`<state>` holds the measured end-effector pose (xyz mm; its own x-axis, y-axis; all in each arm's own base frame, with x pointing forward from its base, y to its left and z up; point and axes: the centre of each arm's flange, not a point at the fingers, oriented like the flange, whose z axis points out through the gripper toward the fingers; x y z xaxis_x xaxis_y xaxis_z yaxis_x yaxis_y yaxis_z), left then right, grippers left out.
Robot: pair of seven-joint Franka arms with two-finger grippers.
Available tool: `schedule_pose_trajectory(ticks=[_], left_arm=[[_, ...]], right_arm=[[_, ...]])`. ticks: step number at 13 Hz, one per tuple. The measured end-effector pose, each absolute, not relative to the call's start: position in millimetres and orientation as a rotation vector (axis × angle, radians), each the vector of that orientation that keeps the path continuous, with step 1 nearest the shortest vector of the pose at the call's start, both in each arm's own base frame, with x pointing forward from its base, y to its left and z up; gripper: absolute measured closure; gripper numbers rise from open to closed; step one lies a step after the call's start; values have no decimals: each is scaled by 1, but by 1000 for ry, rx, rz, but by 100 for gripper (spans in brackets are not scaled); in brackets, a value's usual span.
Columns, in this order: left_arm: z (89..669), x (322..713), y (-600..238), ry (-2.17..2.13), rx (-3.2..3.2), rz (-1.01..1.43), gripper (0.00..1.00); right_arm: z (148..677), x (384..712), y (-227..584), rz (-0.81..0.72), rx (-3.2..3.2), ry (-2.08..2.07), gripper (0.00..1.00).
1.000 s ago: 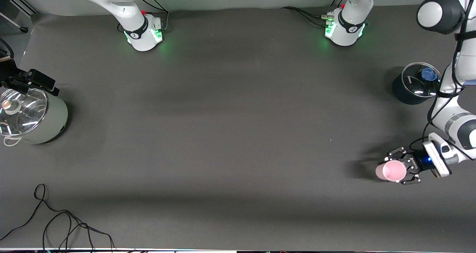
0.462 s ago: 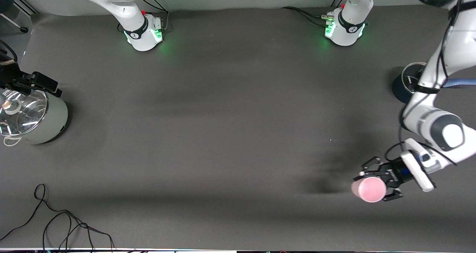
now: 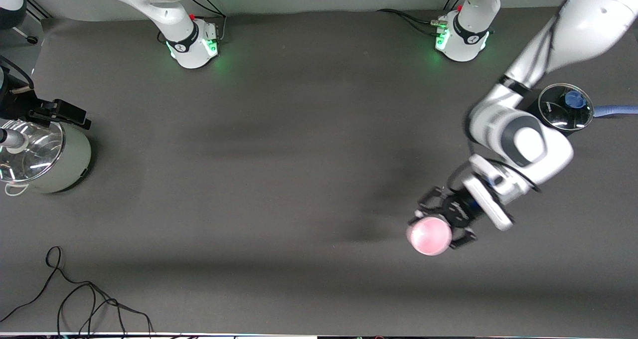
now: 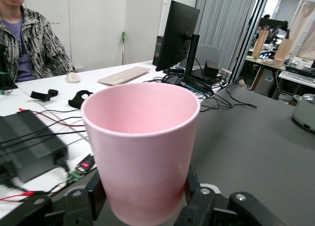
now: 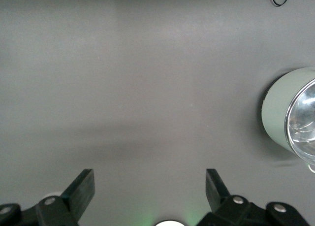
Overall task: Transfer pink cup from left to right arm
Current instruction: 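Carry the pink cup with the left gripper toward the table middle, then hold the cup with the left gripper while the right gripper approaches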
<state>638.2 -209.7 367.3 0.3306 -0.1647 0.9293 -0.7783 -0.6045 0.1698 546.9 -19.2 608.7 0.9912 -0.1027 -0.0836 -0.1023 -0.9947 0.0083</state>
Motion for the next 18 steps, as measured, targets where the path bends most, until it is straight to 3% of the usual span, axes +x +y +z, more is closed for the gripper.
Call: schedule_pose_trajectory(ticks=[5, 11, 18], left_arm=[[421, 548, -321, -856, 2013, 1218, 34], [439, 444, -432, -1006, 1955, 1101, 34], [444, 453, -424, -983, 1970, 1122, 34]], right_arm=[[609, 547, -19, -132, 3131, -161, 0], [609, 547, -13, -133, 3134, -326, 0], [621, 546, 61, -192, 3158, -896, 0]])
